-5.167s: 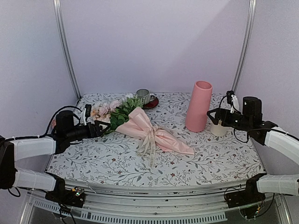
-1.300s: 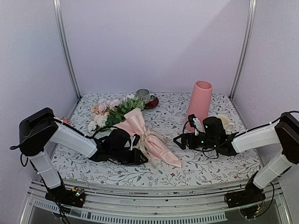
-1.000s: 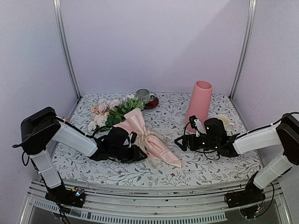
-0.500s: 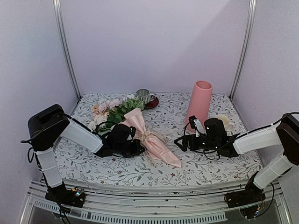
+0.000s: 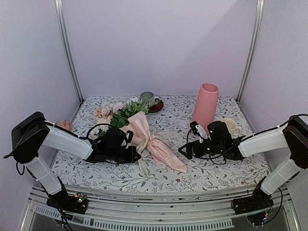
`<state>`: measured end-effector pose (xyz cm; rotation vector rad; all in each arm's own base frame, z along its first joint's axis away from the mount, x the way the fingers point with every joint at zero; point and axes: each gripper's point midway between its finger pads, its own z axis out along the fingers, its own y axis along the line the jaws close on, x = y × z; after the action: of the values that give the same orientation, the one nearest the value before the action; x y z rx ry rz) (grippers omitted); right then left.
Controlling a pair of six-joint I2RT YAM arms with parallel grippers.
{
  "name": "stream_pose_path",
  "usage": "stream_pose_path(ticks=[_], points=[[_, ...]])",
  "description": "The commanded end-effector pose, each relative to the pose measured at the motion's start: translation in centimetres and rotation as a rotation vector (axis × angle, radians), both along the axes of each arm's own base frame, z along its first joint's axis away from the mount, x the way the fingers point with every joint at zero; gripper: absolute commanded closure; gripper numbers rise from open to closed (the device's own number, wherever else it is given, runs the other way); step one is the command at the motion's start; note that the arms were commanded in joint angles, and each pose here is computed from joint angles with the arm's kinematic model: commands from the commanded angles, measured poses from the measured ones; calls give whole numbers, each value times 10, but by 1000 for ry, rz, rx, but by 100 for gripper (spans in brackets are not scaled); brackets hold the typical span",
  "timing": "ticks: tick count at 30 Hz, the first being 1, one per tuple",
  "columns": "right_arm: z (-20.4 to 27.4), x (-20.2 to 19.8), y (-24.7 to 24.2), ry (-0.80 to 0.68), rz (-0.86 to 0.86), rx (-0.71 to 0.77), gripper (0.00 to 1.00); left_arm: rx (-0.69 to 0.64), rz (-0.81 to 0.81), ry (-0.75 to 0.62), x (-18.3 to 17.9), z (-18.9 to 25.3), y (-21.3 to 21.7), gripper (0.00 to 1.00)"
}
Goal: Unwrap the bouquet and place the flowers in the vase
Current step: Adjust the ribbon in the tied bouquet, then adjust the tied bouquet at the center of the board.
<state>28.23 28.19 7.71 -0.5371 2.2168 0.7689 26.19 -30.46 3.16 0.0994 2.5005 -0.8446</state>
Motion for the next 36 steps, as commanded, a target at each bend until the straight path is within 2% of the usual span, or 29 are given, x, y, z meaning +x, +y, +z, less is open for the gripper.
stream_pose_path(ticks=[1,7,11,15,19,21,23,27,36], points=[[-15,-12,16,29,79,-35,0,16,-72,13,-10,3,3,100],[-28,-31,53,79,188,-22,1,38,-91,27,-10,7,9,100],[-31,-48,80,121,264,35,2,25,-96,24,-8,20,16,100],[-17,-73,114,127,390,117,2,34,-82,5,-3,33,30,100],[-10,-108,145,139,574,146,2,42,-59,-2,1,39,47,100],[-8,-113,151,142,614,140,2,45,-43,-2,2,39,57,100],[-5,-108,150,116,599,124,1,45,-30,-5,2,40,63,100],[2,-79,134,20,464,30,0,53,1,-20,2,42,76,100],[30,0,61,-84,144,-26,1,40,25,-76,5,54,89,100]])
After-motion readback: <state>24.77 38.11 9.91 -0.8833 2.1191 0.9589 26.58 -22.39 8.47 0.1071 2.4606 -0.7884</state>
